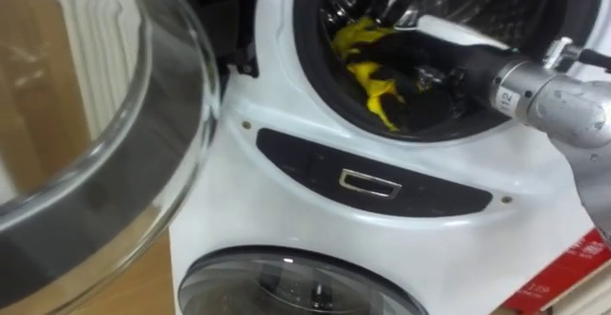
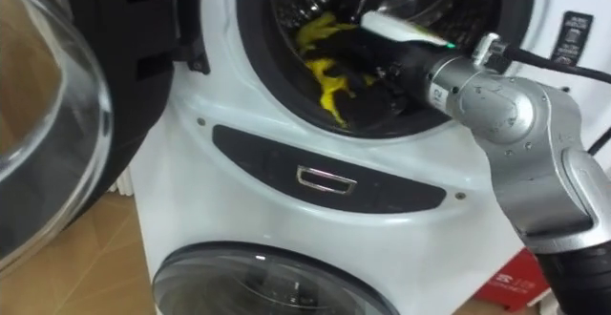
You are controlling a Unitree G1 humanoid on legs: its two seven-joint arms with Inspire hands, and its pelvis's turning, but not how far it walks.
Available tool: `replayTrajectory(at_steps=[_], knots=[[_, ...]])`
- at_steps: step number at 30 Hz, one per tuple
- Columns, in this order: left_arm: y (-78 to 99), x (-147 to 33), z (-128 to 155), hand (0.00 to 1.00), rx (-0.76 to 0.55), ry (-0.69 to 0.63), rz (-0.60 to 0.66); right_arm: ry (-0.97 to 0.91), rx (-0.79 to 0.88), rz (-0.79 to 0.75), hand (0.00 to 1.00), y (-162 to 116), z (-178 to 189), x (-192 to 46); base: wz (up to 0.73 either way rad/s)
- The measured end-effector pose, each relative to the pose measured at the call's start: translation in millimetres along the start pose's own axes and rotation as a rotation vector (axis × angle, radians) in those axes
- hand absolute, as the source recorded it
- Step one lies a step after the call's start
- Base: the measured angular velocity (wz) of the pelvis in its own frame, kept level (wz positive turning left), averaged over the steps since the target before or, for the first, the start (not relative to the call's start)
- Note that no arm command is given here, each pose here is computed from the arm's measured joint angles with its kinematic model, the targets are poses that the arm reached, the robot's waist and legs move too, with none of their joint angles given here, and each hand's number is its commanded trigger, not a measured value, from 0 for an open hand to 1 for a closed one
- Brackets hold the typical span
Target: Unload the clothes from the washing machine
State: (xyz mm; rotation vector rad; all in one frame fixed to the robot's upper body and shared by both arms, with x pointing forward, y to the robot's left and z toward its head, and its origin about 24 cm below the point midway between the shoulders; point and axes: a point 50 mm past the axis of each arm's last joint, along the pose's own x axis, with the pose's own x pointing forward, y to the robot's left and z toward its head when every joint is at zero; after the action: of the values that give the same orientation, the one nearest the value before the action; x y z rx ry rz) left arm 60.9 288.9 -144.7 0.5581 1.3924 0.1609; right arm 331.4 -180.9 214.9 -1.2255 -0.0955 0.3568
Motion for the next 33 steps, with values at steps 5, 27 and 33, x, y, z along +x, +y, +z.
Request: replayTrajectory(at_steps=[5, 27, 33], knots=[[6.7, 0.4, 2, 0.00, 0.002, -0.010, 0.036, 0.030, -0.065, -0.036, 1.00, -2, 1, -1, 0.01], [7.4, 0.7, 0, 0.00, 0.008, -0.010, 0.087, -0.012, -0.142, -0.049, 1.00, -1, 26, -10, -0.01], [6.1, 0.6, 0, 0.00, 0.006, -0.008, 0.101, -0.040, -0.139, -0.065, 1.00, -2, 31, -14, -0.06]])
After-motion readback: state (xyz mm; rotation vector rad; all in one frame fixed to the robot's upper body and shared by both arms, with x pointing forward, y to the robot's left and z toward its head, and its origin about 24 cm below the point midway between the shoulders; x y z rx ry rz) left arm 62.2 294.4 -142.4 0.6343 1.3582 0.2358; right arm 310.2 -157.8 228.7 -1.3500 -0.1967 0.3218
